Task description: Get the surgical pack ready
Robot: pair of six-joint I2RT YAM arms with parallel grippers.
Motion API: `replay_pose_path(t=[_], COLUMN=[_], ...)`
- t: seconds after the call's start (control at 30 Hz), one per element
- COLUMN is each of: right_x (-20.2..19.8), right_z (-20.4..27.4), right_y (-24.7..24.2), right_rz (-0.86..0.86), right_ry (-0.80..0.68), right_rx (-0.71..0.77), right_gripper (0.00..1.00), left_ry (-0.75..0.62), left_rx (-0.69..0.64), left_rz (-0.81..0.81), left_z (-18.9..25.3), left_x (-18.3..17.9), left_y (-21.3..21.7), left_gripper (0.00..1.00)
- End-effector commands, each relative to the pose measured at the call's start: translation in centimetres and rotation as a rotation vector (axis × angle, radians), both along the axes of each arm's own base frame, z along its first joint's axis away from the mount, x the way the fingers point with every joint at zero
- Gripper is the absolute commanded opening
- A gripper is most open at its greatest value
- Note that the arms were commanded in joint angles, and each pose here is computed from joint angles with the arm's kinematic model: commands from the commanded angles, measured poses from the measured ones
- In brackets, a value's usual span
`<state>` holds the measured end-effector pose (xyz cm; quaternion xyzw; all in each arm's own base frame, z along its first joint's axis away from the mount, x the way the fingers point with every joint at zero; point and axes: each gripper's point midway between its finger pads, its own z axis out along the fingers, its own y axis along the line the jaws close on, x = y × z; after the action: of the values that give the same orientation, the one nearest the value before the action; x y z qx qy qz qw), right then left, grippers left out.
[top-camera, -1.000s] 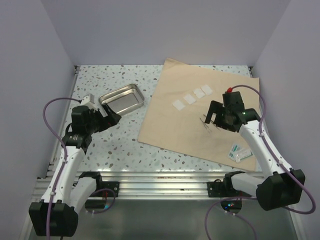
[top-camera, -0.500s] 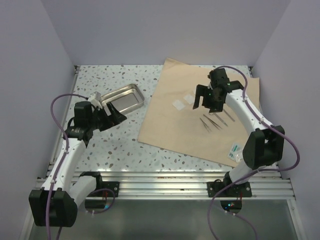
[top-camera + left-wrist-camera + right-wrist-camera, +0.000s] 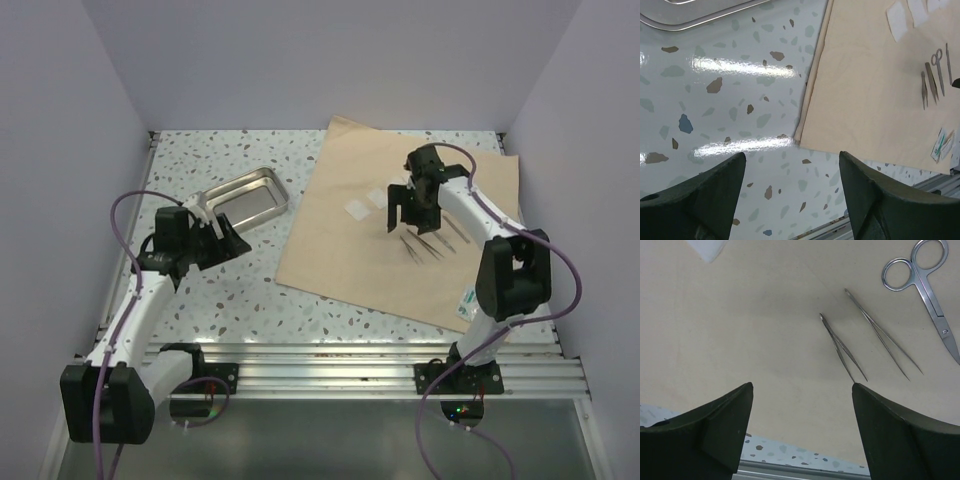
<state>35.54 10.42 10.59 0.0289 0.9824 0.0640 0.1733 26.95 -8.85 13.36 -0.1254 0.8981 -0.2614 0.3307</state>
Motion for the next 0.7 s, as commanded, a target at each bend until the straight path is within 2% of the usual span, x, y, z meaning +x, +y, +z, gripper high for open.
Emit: replay_pose_path(t=[0.0, 0.03, 0.1, 0.13, 0.3, 0.67], right_x=[0.0, 0.2, 0.5, 0.6, 1.8, 2.5], right_z=[-1.3, -1.6, -2.8, -3.1, -5.1, -6.8], right_y=[-0.6, -0.7, -0.6, -0.6, -0.8, -2.1], right_rz=[0.044, 0.049, 0.064, 0.069, 0.071, 0.060], right_ry=[-0.006, -0.007, -0.003, -0.002, 0.014, 0.032], right_rx=[-0.045, -0.047, -0.057, -0.057, -0.088, -0.166], right_gripper=[0.81, 0.72, 0.63, 0.53, 0.40, 0.40], left_ry=[-0.013, -0.007, 0.003, 0.000, 0.006, 0.014], left_rx=[0.022, 0.023, 0.024, 0.024, 0.036, 0.064], left_rz=[-0.030, -0.035, -0.044, -0.047, -0.067, -0.098], left_z=[0.5, 0.3, 0.1, 0.2, 0.6, 0.7], left_x=[0.1, 0.0, 0.0, 0.1, 0.7, 0.8], left_y=[-0.1, -0.1, -0.3, -0.4, -0.8, -1.1], left_gripper=[0.79, 0.78, 0.77, 0.76, 0.74, 0.73])
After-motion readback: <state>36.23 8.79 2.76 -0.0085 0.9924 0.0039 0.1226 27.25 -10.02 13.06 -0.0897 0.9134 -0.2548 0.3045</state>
